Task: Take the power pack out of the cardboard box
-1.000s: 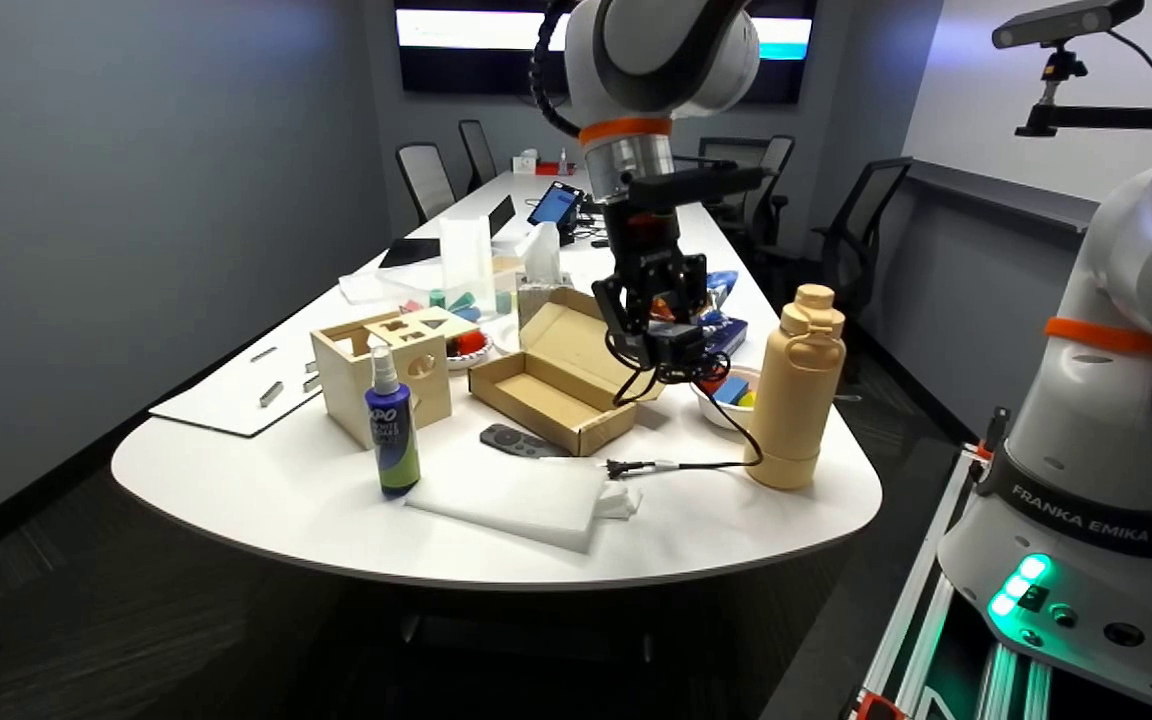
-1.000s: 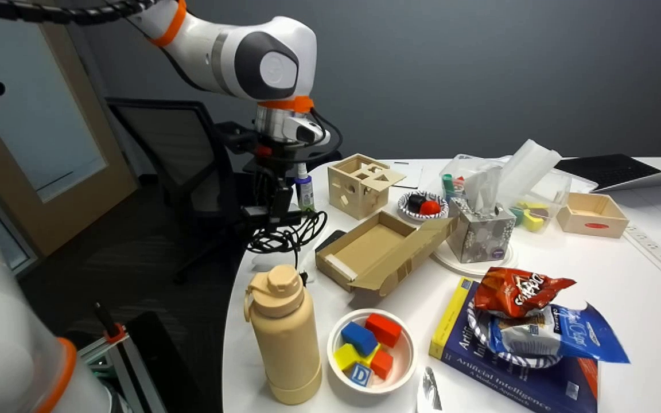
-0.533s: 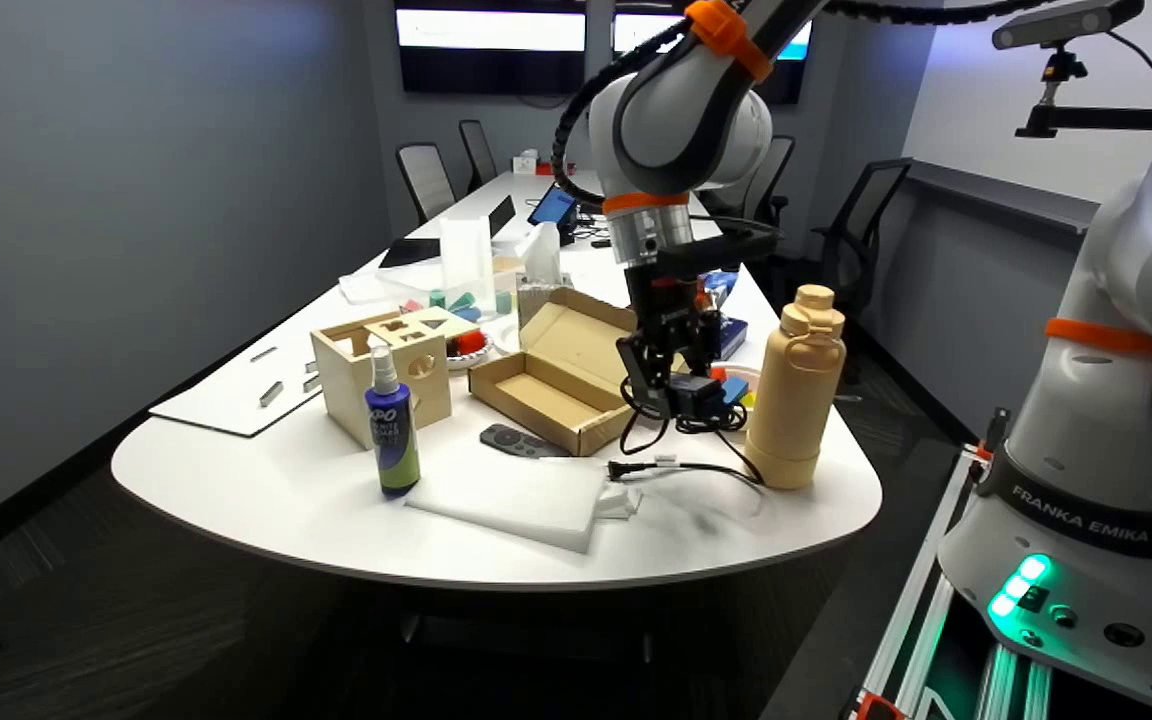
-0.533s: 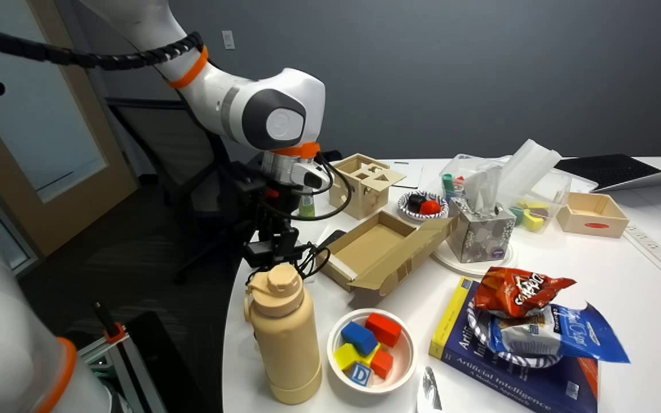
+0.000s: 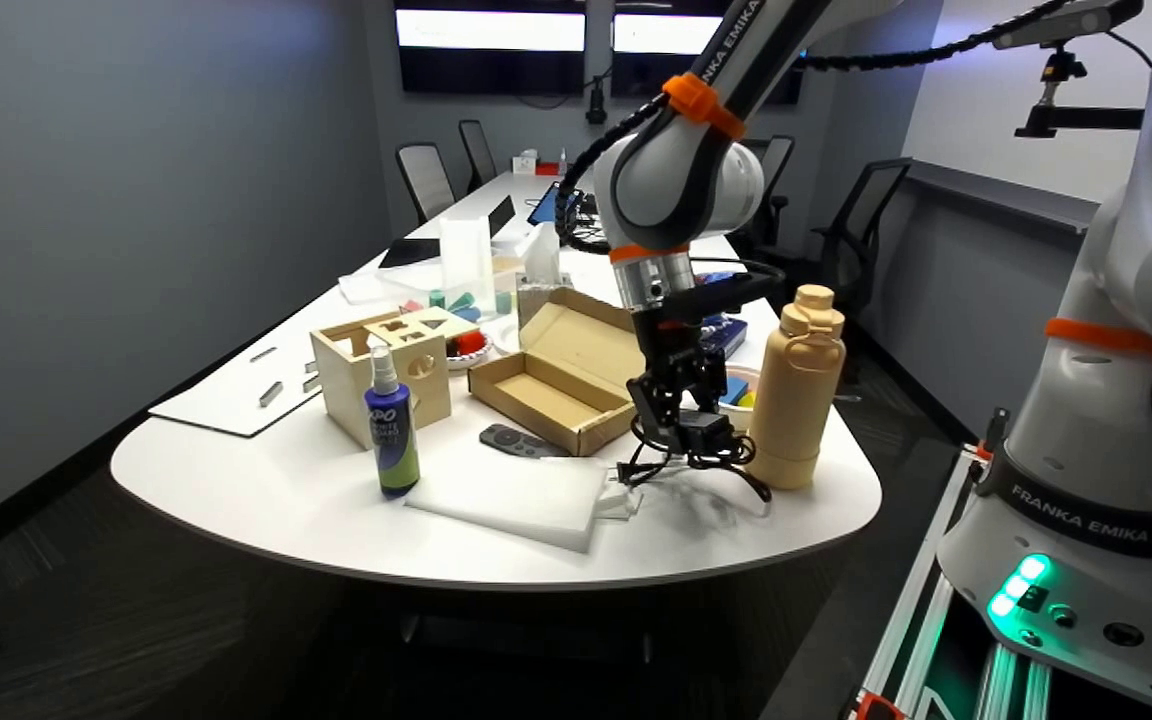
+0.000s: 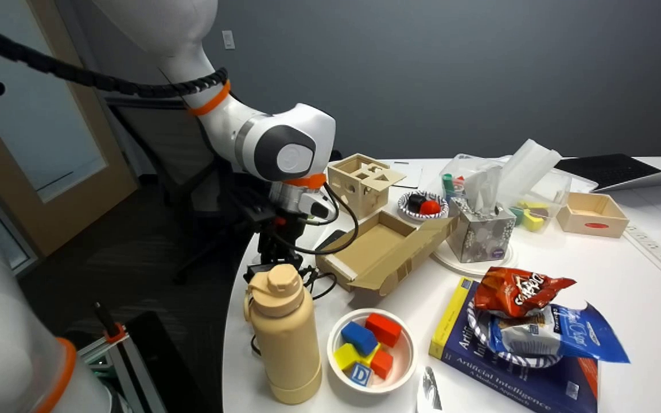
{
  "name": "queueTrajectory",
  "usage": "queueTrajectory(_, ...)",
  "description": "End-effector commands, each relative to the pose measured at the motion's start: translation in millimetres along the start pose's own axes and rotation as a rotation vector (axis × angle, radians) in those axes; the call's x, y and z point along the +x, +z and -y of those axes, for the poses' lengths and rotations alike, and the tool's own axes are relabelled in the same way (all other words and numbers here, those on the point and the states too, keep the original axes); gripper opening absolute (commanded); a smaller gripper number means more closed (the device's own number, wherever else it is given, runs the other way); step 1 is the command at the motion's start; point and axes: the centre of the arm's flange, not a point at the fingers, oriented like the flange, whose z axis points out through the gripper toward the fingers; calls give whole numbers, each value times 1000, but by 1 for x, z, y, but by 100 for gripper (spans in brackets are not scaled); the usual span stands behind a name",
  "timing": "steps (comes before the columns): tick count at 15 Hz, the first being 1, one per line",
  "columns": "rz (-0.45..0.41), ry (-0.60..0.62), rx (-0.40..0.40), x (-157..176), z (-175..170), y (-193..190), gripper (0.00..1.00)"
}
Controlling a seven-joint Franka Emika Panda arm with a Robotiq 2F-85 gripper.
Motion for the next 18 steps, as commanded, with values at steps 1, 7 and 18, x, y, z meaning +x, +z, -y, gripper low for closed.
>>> queueTrajectory(1, -23, -13, 29, 20, -6, 14, 31)
queueTrajectory(7, -62, -25, 33, 35, -12, 26, 89)
queueTrajectory(18, -123, -74, 0, -1, 22, -107, 100)
